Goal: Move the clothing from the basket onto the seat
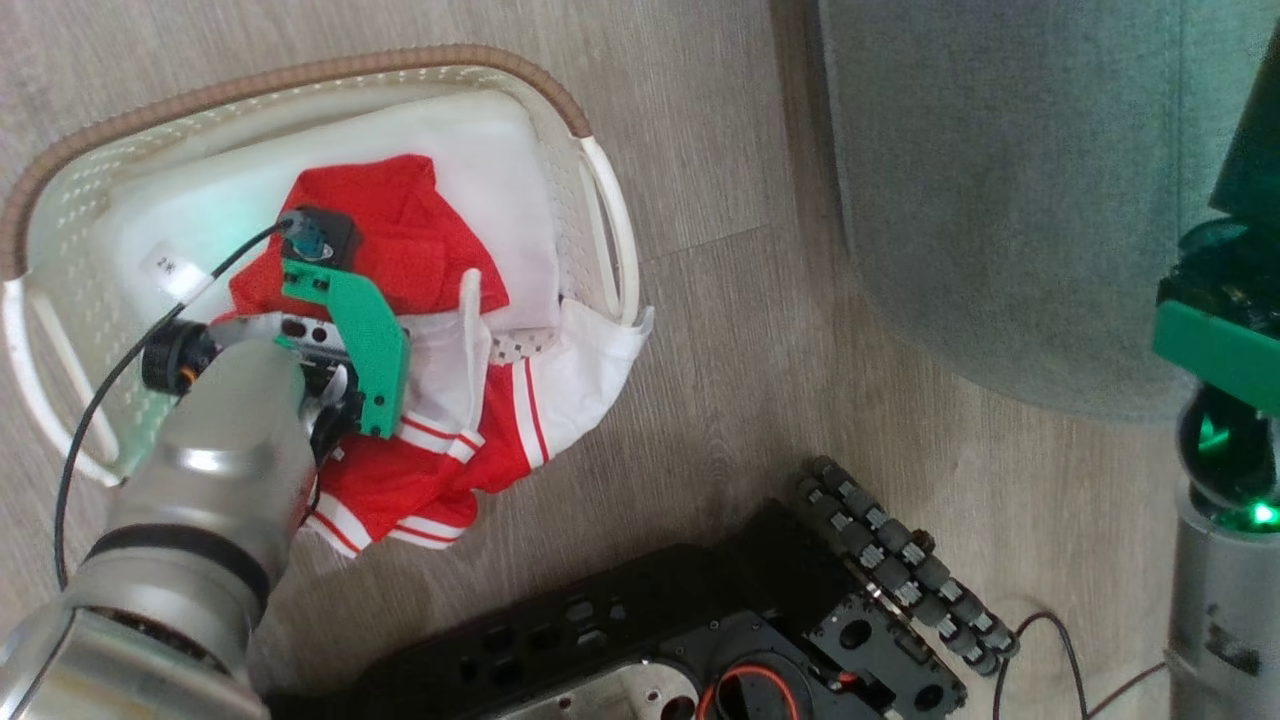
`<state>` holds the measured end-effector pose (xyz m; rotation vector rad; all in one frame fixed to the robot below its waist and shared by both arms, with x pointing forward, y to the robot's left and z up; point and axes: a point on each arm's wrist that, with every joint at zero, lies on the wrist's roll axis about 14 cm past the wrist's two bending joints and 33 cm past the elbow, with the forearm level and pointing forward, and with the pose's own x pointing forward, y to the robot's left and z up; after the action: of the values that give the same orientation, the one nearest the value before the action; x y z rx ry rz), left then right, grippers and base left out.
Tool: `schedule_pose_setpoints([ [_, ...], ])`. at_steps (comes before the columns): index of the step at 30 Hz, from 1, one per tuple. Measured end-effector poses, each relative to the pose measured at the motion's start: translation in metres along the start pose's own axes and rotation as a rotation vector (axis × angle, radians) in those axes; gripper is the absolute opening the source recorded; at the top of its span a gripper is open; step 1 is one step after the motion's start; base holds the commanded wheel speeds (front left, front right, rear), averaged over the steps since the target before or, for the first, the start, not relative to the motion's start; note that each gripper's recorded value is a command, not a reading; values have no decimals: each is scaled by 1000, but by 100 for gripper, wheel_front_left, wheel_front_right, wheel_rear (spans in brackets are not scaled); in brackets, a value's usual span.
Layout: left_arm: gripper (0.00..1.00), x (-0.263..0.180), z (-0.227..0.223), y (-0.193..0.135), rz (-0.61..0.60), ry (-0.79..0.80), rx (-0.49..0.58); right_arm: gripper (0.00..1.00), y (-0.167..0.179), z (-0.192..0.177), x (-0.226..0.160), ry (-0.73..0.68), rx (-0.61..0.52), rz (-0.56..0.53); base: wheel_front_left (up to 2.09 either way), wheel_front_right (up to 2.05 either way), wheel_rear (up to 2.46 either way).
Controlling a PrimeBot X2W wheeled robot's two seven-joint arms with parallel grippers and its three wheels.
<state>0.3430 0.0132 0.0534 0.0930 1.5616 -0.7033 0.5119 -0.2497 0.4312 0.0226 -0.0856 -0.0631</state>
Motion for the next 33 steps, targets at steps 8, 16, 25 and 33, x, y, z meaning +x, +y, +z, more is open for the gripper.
schedule_pose_setpoints([
  [8, 95, 5, -4, -1, -15, 55, 13, 100, 0, -4, -1, 9, -1, -7, 0, 0, 0],
  [16, 0, -2, 1, -1, -11, 27, 8, 100, 2, 4, 1, -12, -2, -1, 0, 0, 0],
  [25, 0, -30, 32, -8, -11, -126, -22, 100, 6, 32, 4, -75, 13, 9, 0, 0, 0],
  [33, 0, -63, 41, -33, -31, -227, -13, 100, 9, 65, 2, -142, 31, 18, 0, 0, 0],
])
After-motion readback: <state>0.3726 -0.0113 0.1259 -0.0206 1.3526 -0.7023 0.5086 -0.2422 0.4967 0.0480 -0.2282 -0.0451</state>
